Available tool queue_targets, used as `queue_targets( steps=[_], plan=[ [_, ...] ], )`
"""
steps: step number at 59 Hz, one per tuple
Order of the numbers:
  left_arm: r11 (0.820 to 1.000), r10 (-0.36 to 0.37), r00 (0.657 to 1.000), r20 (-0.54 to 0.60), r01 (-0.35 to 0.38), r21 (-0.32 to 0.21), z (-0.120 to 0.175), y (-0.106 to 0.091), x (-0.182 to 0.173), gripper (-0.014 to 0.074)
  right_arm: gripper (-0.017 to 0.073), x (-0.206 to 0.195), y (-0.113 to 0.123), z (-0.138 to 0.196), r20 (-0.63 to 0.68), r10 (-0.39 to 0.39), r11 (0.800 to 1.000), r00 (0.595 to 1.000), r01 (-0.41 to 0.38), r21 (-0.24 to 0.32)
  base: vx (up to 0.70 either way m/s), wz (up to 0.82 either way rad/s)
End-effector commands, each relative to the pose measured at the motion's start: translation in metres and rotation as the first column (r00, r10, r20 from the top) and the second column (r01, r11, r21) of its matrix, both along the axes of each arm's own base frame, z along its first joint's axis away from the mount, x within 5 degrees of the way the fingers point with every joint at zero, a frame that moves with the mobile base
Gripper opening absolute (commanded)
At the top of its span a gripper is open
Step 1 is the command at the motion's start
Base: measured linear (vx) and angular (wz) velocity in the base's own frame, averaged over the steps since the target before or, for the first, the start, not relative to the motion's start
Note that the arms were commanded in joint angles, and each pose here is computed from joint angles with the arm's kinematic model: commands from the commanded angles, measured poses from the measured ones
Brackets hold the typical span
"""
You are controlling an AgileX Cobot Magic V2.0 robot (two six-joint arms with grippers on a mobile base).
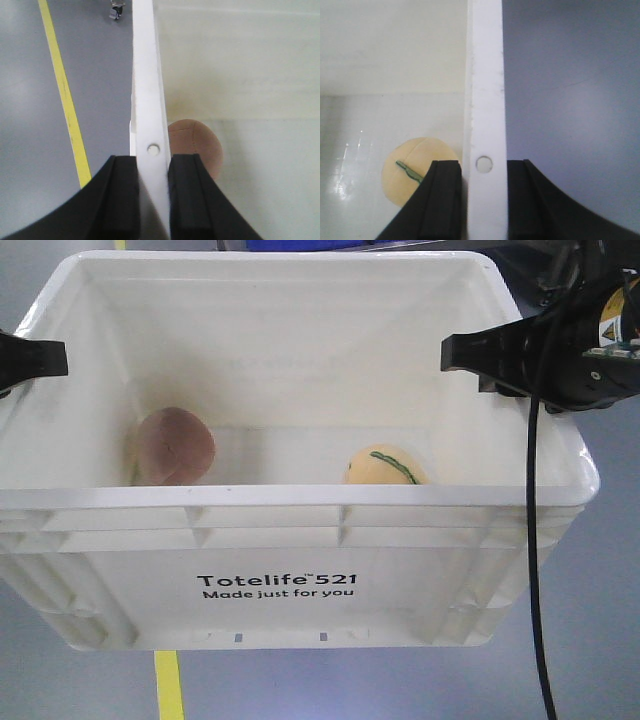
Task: Place moving items into box and shelve
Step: 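Hold the tote with both grippers while the base drives away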
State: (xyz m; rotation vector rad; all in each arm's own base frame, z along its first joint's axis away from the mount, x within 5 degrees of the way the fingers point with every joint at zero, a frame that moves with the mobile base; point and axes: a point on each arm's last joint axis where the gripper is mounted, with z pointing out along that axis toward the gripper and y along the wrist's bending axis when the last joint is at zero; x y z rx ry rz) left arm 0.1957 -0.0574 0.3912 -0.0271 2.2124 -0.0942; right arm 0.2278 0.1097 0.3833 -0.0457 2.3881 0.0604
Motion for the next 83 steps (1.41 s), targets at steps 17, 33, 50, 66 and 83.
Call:
queue_targets(
  steps=[17,33,50,66,83],
  plan=[
    [0.998,-0.01,0.984,0.177,-0.001,0.064,0.0281,0.0079,-0.0021,-0.0022,0.0085,-0.0014,-0.0144,0.0297,0.182,0.0,0.998,0.983,0.01,-0.058,0.11,0.37],
    [0.998,-0.01,0.984,0.177,-0.001,0.064,0.0281,0.0079,-0.0021,-0.0022,0.0085,-0.0014,-0.0144,0.0297,0.182,0.0,0.998,0.983,0.01,-0.058,0.16,0.4],
    [0.998,-0.01,0.984,0.177,-0.001,0.064,0.0281,0.0079,-0.0021,-0.0022,0.0085,-0.0014,-0.0144,0.0297,0.182,0.0,0.998,0.983,0.01,-0.058,0.22,0.3],
    [0.998,-0.01,0.984,0.177,-0.001,0.064,0.0281,0.0079,-0.0021,-0.0022,0.0085,-0.0014,-0.0144,0.0297,0.182,0.0,0.998,0.983,0.01,-0.058,0.26,0.28],
    [0.998,-0.01,0.984,0.176,-0.001,0.063,0.0281,0.0078,-0.0022,-0.0022,0.0085,-0.0014,-0.0144,0.0297,0.182,0.0,0.998,0.983,0.01,-0.058,0.29,0.27]
  ],
)
